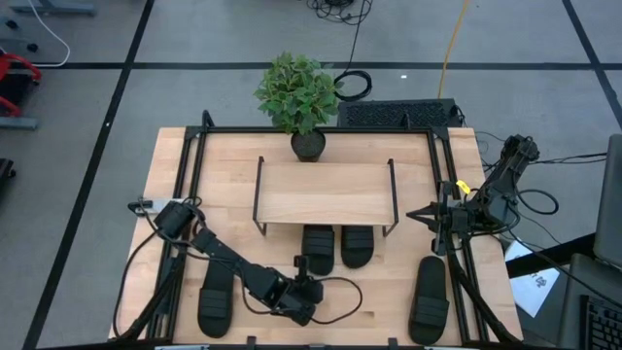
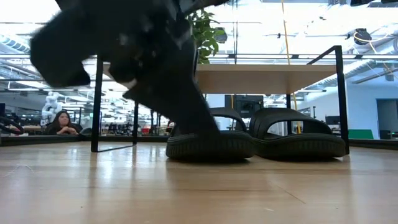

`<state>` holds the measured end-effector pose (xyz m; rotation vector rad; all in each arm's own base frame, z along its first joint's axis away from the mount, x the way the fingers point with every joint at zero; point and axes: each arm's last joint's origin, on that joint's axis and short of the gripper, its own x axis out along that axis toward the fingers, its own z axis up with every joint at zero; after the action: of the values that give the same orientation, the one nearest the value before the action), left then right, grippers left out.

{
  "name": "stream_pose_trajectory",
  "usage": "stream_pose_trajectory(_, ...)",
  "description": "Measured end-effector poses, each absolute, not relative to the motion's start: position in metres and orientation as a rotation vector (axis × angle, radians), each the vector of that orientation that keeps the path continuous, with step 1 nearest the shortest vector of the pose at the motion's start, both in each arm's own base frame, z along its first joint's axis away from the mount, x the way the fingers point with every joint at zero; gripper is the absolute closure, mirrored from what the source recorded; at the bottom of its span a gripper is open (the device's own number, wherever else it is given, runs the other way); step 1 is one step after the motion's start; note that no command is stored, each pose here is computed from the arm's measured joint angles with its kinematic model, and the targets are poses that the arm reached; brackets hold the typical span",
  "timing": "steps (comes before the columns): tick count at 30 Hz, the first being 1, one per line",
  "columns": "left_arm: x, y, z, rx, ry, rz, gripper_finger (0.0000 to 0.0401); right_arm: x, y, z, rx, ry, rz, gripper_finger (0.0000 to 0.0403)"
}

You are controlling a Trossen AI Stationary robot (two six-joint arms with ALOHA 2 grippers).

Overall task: Pick and place slides into the shelf
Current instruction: Put the black slides under the shelf

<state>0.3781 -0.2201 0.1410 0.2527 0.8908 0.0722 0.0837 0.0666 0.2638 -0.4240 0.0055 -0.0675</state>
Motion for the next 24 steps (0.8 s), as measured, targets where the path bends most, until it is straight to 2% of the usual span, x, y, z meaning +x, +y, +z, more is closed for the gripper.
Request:
stream_pose_trajectory(17, 0.379, -0.209, 0.138, 0.243, 0.913, 0.164, 0.0401, 0.084, 0.067, 0.264, -0.419, 0.005, -0.067, 0.0403)
stream_pose_trajectory(24, 0.379, -0.213, 0.140, 0.278, 0.904, 0.131, 0.0401, 0.084, 0.067, 0.264, -0.419, 0.005, -0.067, 0.0403)
